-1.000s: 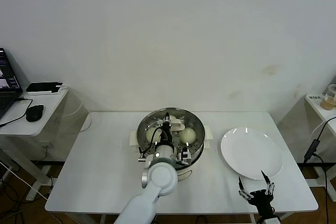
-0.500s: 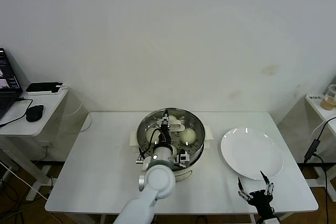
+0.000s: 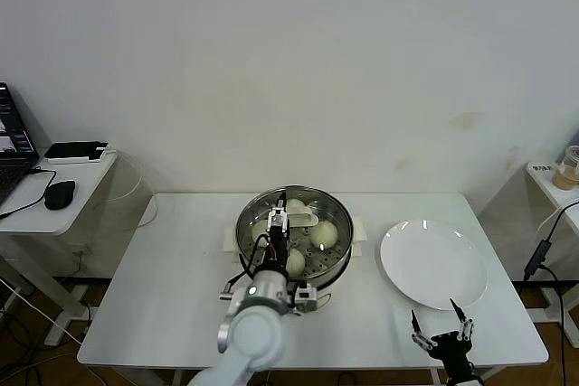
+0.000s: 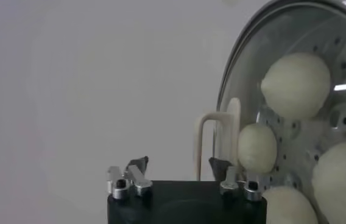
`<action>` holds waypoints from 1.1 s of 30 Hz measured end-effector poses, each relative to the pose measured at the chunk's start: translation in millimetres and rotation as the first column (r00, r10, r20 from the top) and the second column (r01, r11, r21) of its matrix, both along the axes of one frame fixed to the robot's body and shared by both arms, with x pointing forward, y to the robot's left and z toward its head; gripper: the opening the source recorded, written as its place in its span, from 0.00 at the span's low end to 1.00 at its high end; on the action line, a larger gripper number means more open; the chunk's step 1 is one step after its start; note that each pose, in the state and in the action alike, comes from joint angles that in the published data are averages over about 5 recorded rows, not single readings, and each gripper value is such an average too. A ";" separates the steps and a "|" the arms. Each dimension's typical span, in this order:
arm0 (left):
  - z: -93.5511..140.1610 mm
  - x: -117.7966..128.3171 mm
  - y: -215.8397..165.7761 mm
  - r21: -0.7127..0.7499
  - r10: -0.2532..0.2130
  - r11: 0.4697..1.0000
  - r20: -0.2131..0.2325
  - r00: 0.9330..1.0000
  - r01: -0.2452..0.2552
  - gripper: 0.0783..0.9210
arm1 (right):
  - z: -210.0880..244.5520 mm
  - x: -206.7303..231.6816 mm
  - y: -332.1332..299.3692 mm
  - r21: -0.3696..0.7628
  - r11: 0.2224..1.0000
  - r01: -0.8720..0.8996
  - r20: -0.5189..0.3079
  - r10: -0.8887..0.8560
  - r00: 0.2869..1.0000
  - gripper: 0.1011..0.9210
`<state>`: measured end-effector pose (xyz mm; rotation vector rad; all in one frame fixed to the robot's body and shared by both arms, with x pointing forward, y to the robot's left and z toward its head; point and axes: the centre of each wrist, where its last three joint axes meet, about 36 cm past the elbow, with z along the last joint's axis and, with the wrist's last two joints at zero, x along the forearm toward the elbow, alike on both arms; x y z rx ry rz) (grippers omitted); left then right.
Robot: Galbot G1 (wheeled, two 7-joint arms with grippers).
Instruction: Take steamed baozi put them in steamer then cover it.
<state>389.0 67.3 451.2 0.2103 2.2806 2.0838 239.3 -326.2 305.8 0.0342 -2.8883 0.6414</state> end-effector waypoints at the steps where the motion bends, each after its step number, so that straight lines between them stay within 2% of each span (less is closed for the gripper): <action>1: 1.5 -3.3 3.7 -0.005 -0.004 1.000 0.003 1.000 0.004 0.88 | 0.0 -0.5 -0.5 -0.001 1.000 0.000 -0.001 0.000 1.000 0.88; 9: 22.1 -36.4 40.2 -0.104 -0.034 0.994 0.052 0.998 0.039 0.88 | 0.9 -2.1 -4.5 0.001 1.000 -0.005 -0.001 0.005 1.000 0.88; 13: 23.3 -51.7 63.9 -0.227 -0.038 0.972 0.065 0.997 0.052 0.88 | 0.3 0.1 -3.0 0.028 1.000 -0.008 0.003 0.008 1.000 0.88; 16: 16.4 -58.7 86.1 -0.360 -0.032 0.931 0.062 0.998 0.053 0.88 | -0.4 0.0 -2.1 0.051 0.999 -0.016 0.007 0.016 1.000 0.88; 20: 3.9 -68.1 116.5 -0.560 -0.009 0.828 0.040 0.999 0.029 0.88 | 0.4 -1.3 -1.3 0.080 0.996 -0.030 0.016 0.029 0.999 0.88; 25: -11.4 -88.0 140.6 -0.780 0.019 0.625 -0.028 0.999 -0.034 0.88 | 6.0 -4.0 -1.9 0.129 0.991 -0.043 0.019 0.041 0.999 0.88; 29: -24.6 -105.2 154.1 -0.879 0.044 0.468 -0.085 0.995 -0.095 0.88 | 14.1 -7.6 -3.5 0.180 0.982 -0.050 0.010 0.049 0.999 0.88; 33: -37.3 -122.0 164.5 -0.925 0.073 0.349 -0.136 0.988 -0.153 0.88 | 21.9 -12.2 -5.3 0.229 0.972 -0.056 -0.006 0.059 0.998 0.88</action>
